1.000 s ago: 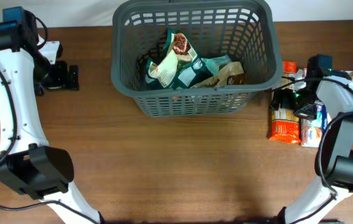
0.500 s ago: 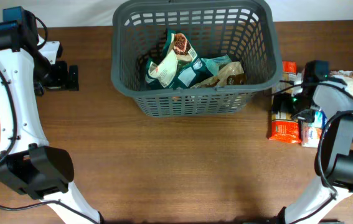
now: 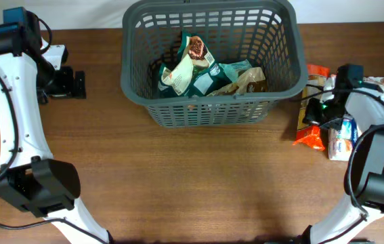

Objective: Pack container
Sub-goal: 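Move right gripper down onto the orange pasta package and grasp it, then lift the orange pasta package and swing it over the basket, then release the pasta package into the basket and raise right gripper, then move right gripper down onto the Kleenex tissue pack and grasp it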

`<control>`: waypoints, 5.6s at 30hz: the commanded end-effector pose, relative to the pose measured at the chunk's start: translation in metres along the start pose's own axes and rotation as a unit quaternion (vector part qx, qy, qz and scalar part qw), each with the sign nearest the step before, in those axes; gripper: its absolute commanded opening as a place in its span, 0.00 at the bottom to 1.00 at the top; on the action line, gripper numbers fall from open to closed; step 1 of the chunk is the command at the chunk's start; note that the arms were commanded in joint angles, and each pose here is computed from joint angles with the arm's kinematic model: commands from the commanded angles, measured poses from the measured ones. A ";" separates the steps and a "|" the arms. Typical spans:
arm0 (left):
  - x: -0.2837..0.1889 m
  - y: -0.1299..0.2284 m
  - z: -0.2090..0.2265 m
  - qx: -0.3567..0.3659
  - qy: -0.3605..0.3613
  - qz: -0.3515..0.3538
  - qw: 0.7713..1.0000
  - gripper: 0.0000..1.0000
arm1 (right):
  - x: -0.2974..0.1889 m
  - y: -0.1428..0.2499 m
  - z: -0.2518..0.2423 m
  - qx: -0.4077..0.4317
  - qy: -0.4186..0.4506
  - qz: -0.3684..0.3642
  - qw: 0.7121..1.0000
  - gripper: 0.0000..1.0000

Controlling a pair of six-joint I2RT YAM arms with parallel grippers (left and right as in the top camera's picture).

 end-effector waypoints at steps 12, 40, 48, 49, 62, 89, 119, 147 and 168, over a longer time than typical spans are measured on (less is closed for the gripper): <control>-0.007 0.004 0.001 -0.009 0.005 -0.008 1.000 0.99 | -0.152 -0.030 0.006 0.021 -0.038 -0.151 0.988 0.04; -0.007 0.004 0.001 -0.009 0.005 -0.008 1.000 0.99 | -0.344 0.109 0.188 -0.588 -0.056 -0.398 0.702 0.04; -0.007 0.004 0.001 -0.009 0.005 -0.008 1.000 0.99 | -0.328 0.082 0.214 -0.666 0.013 -0.407 0.624 0.04; -0.007 0.004 0.001 -0.009 0.005 -0.008 1.000 0.99 | -0.326 0.079 0.216 -0.668 0.016 -0.407 0.622 0.04; -0.007 0.004 0.001 -0.009 0.005 -0.008 1.000 0.99 | -0.230 0.001 0.245 -0.722 0.023 -0.333 0.606 0.04; -0.007 0.004 0.001 -0.009 0.005 -0.008 1.000 0.99 | -0.331 0.031 0.246 -0.431 -0.003 -0.458 0.777 0.56; -0.007 0.004 0.001 -0.009 0.005 -0.008 1.000 0.99 | -0.195 0.001 -0.052 0.073 0.131 -0.186 0.971 0.72; -0.007 0.004 0.001 -0.009 0.005 -0.008 1.000 0.99 | -0.029 -0.030 -0.081 0.022 0.097 -0.015 0.995 0.75; -0.007 0.004 0.001 -0.009 0.005 -0.008 1.000 0.99 | -0.050 -0.045 -0.060 0.055 0.016 -0.042 0.998 0.30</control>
Point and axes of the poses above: each gripper's point midway between its finger pads, its own x axis out along the fingers, its own z axis along the line the jaws close on, y = z × x, the point moved 10 cm from there along -x, back along the fingers, and after that the axes turned 6 degrees about -x, right-handed, at the moved point
